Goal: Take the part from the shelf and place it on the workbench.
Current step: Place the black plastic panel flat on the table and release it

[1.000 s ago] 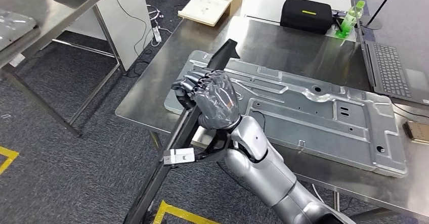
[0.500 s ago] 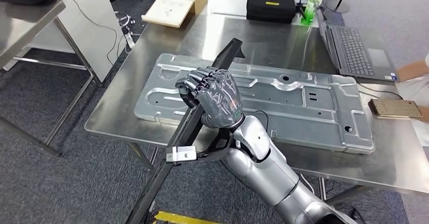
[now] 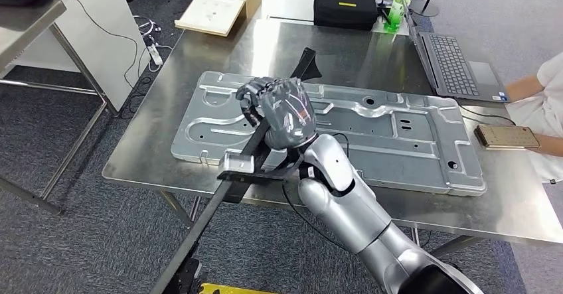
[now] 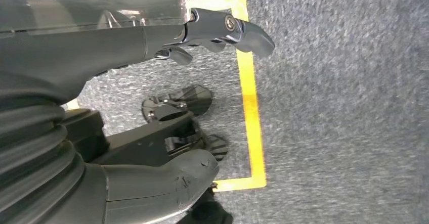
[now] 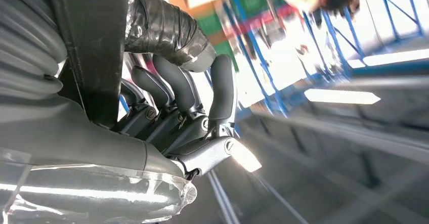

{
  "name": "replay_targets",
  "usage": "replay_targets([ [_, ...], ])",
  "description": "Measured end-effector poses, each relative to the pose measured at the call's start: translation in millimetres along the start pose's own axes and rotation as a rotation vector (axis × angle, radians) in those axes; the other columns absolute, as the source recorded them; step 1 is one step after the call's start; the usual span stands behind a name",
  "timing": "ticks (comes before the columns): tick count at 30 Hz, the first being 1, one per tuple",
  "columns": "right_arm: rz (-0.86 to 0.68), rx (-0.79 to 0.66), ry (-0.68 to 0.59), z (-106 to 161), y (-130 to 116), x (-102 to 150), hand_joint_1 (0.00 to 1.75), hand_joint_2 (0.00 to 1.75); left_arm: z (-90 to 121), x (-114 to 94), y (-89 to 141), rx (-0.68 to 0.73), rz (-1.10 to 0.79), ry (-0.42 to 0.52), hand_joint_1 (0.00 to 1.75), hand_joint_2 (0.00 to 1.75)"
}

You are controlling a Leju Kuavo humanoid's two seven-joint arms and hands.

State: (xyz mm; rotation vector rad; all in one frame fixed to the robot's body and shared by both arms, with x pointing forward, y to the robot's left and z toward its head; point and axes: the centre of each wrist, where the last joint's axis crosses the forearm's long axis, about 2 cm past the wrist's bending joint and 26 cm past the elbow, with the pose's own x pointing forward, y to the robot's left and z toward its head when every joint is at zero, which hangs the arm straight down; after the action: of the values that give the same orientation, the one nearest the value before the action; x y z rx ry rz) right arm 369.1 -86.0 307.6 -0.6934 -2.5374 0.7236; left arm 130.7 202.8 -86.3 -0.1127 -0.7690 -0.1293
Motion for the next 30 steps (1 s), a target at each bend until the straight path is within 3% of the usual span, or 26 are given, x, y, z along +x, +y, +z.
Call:
replay_targets([
  [4, -0.087, 0.056, 0.100, -10.7, -1.2, -16.9, 1.75, 1.75, 0.5, -0.9, -0.3, -0.001, 0.003, 0.001, 0.00, 1.75],
  [9, -0.091, 0.097, 0.149, -26.4, -5.9, -30.4, 1.75, 1.75, 0.1, 0.1, -1.7, -0.009, 0.004, 0.000, 0.00, 1.75],
  [17, 0.106, 0.115, 0.226, -68.9, -34.8, -75.7, 1.75, 1.75, -0.7, 2.2, -5.5, -0.034, -0.013, 0.006, 0.00, 1.75],
  [30, 0.258, 0.093, 0.360, -80.9, -78.6, -128.8, 1.75, 1.75, -0.9, 2.9, -7.7, -0.075, -0.025, 0.000, 0.00, 1.75],
])
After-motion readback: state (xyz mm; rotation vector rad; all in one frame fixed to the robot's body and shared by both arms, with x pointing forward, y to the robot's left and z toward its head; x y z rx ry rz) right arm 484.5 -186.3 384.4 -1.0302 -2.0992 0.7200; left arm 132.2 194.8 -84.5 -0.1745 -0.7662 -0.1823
